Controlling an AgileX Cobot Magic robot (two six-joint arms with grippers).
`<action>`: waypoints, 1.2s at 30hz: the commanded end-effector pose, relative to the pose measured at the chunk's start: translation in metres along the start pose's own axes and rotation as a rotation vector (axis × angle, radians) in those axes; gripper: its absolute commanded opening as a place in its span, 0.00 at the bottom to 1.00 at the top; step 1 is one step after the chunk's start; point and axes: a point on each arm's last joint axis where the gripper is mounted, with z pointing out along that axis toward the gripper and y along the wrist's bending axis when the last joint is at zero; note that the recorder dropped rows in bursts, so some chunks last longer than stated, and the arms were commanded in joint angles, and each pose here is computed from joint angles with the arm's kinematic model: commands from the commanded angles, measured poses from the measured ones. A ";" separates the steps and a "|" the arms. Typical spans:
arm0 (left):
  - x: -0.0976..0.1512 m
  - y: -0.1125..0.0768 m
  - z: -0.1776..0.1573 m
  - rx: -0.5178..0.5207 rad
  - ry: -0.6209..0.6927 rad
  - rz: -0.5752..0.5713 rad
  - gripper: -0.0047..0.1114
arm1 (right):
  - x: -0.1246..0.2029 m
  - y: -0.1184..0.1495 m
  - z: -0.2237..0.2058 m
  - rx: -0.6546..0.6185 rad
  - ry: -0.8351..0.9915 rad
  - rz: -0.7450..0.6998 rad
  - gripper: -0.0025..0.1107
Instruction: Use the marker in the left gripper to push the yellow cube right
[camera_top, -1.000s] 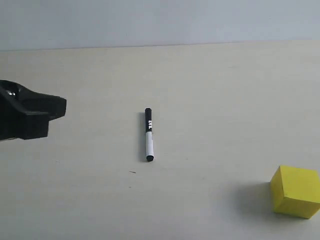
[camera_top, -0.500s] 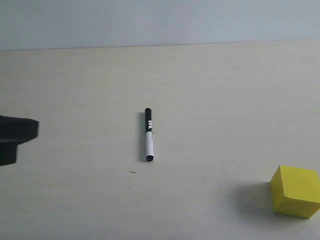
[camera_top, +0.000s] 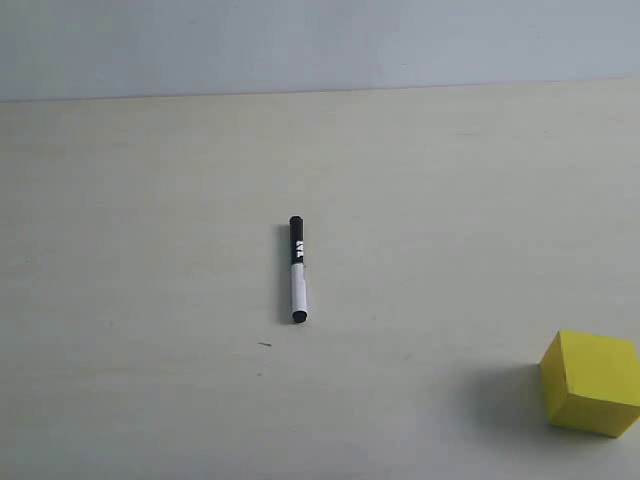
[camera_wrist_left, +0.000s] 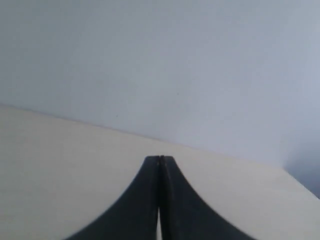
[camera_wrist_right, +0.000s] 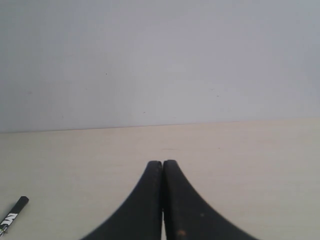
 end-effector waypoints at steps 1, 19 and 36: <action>-0.004 -0.001 -0.010 0.028 -0.090 0.085 0.05 | 0.001 0.000 0.000 -0.001 -0.005 -0.004 0.02; 0.004 0.006 -0.012 -0.067 -0.015 0.313 0.05 | 0.001 0.000 0.000 -0.001 -0.005 -0.005 0.02; 0.012 0.010 -0.012 -0.100 0.084 0.310 0.05 | 0.001 0.000 0.000 -0.001 -0.005 -0.005 0.02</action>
